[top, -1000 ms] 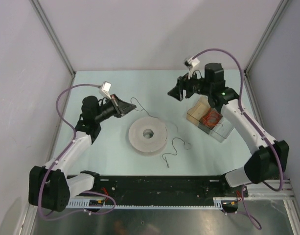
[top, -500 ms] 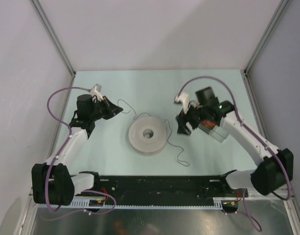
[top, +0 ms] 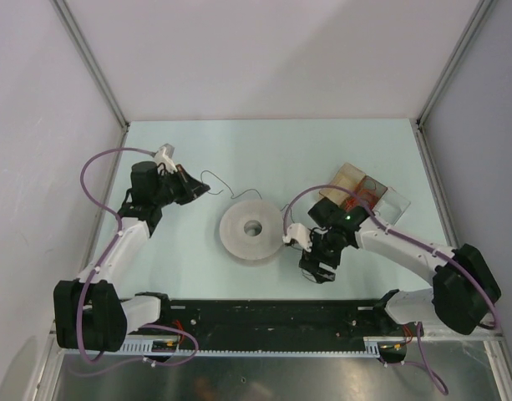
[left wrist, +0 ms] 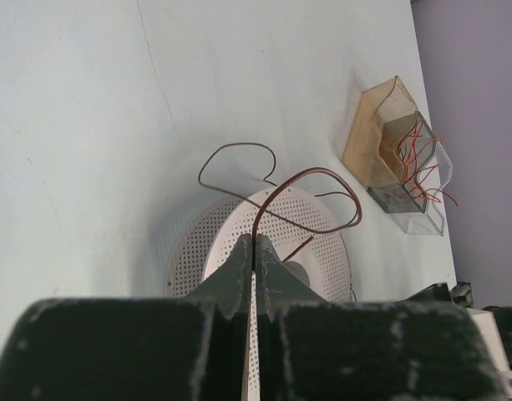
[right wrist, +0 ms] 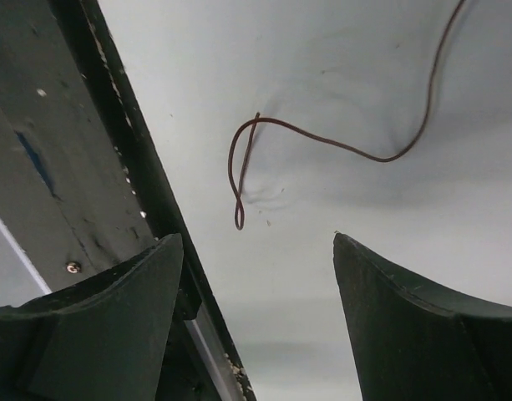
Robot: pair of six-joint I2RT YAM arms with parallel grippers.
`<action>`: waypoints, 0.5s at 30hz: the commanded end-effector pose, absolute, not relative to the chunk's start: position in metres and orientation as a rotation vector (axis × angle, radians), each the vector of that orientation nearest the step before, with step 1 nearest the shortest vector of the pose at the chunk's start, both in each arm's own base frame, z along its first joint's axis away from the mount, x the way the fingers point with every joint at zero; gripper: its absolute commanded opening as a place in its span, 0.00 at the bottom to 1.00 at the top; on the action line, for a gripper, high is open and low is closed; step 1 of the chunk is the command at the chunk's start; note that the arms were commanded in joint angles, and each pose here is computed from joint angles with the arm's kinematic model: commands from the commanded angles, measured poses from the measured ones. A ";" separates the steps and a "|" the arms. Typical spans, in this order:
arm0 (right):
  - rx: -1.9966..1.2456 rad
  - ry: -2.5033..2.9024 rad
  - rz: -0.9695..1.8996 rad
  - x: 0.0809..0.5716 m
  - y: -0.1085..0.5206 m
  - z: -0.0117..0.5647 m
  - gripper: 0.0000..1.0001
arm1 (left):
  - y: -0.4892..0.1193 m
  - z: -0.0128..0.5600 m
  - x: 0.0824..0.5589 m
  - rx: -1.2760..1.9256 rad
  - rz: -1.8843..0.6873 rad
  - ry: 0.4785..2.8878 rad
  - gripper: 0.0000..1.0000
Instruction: Wrap the cables
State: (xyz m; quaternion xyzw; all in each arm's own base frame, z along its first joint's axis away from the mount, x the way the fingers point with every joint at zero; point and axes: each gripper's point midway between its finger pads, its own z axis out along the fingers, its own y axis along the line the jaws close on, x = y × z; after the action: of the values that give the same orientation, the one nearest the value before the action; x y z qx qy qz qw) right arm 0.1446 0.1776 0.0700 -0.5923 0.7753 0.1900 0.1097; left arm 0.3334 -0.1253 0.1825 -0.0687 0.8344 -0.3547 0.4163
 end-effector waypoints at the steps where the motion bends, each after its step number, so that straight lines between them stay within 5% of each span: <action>1: -1.838 2.253 0.428 0.151 0.168 0.044 0.77 | -0.127 0.197 0.336 -0.101 -0.897 2.050 0.00; 10: -1.794 2.323 0.420 0.158 0.177 0.012 0.68 | -0.127 0.199 0.337 -0.090 -0.896 2.046 0.00; 12: -1.790 2.338 0.401 0.159 0.174 0.007 0.51 | -0.126 0.203 0.337 -0.078 -0.886 2.032 0.00; 15: -1.744 2.342 0.356 0.169 0.164 0.014 0.12 | -0.121 0.218 0.340 -0.039 -0.850 1.997 0.00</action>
State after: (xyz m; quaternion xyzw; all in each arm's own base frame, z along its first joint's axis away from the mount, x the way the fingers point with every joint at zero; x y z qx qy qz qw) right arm 0.1611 0.1730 0.0161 -0.6023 0.7819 0.1334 0.0899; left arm 0.3317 -0.1270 0.1827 -0.0542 0.8342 -0.3576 0.4162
